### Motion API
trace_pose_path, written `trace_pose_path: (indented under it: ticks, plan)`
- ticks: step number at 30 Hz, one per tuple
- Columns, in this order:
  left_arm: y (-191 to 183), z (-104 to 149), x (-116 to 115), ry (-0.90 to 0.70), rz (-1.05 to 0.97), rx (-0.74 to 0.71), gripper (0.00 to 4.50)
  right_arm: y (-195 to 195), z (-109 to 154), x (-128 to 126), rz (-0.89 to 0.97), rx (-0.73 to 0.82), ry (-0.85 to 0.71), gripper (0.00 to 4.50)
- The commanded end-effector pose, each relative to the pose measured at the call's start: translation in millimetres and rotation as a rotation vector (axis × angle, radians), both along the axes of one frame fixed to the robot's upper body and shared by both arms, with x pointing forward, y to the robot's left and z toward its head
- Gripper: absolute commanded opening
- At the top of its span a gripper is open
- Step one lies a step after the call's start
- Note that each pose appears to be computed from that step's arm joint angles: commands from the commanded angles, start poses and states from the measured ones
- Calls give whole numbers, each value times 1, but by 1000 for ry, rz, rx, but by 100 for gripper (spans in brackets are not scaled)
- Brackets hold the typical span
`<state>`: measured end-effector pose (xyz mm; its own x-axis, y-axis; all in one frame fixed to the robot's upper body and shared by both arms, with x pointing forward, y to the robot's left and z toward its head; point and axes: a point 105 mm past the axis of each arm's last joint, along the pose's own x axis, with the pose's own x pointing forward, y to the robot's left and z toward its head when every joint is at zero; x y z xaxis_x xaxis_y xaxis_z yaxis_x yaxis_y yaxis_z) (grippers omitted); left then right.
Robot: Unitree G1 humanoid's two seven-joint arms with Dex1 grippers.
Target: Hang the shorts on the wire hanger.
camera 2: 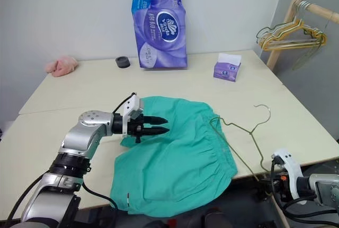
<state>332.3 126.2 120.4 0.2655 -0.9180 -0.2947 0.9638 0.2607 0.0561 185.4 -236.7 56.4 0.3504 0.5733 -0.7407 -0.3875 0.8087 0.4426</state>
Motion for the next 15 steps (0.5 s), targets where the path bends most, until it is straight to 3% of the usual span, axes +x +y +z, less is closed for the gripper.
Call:
trace_pose_path:
  ticks: [1, 7, 11, 15]
  plan:
    - [2, 18, 6, -117, 55, -53, 183, -4, 20, 6, -9, 35, -63, 0]
    - [6, 19, 13, -163, 112, -64, 183, -11, 21, 2, -45, 36, -47, 0]
    - [6, 13, 10, -89, 77, -51, 183, -9, 16, 5, -58, 45, -35, 0]
    - [6, 9, -1, -56, 15, 3, 267, -11, 12, 7, -81, 59, -14, 0]
